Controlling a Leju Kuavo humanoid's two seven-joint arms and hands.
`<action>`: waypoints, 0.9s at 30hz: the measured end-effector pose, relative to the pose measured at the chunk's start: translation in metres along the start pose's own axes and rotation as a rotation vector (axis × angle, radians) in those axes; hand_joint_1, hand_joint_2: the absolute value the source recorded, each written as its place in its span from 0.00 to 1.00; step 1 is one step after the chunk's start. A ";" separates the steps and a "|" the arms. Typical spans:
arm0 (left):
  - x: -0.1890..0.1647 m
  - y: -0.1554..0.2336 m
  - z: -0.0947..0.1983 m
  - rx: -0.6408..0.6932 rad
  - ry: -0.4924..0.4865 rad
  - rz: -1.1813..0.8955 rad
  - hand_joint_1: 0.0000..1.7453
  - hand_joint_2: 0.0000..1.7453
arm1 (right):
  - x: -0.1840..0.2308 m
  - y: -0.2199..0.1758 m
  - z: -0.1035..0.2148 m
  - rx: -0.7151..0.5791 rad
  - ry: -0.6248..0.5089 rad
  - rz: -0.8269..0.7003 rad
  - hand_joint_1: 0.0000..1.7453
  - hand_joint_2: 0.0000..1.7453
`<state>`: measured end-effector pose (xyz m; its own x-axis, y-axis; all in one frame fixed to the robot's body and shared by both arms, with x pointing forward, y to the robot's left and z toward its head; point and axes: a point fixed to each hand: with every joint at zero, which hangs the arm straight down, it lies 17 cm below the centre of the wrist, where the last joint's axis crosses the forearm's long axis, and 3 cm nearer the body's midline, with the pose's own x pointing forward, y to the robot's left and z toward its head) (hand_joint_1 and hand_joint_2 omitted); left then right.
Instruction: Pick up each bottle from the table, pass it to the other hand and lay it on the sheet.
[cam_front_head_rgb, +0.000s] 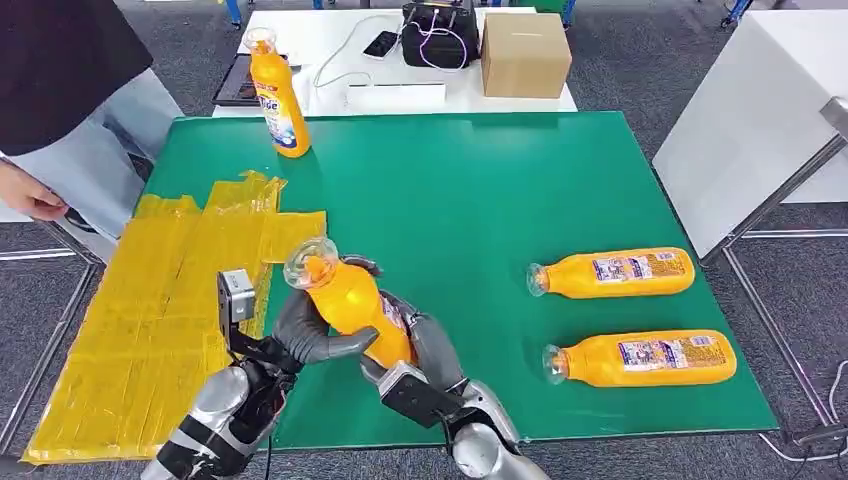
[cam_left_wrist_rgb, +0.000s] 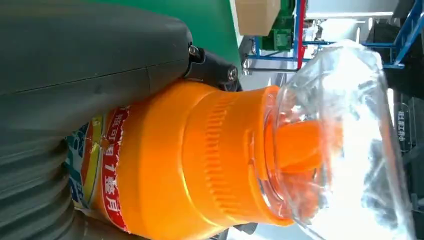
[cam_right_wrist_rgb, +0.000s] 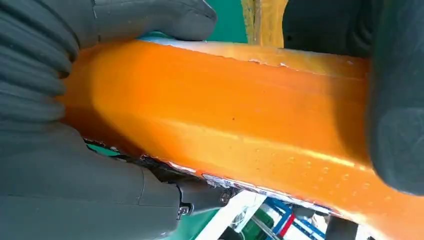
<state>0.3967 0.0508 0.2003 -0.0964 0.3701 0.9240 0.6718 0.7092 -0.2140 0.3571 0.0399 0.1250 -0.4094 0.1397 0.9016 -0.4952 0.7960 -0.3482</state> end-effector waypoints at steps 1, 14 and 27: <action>0.001 0.001 0.000 0.006 -0.003 0.005 1.00 1.00 | 0.000 0.000 0.000 0.000 0.000 -0.001 1.00 1.00; 0.002 0.003 0.000 0.014 -0.009 0.012 1.00 1.00 | 0.000 0.001 0.000 0.001 0.001 -0.004 1.00 1.00; 0.023 0.029 0.002 0.087 -0.055 -0.121 1.00 1.00 | 0.034 -0.029 0.002 -0.112 -0.099 -0.041 0.00 1.00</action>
<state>0.4127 0.0806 0.2144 -0.2147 0.3092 0.9264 0.5867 0.7992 -0.1308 0.3556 0.0205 0.1649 -0.4668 0.0518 0.8828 -0.4267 0.8612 -0.2762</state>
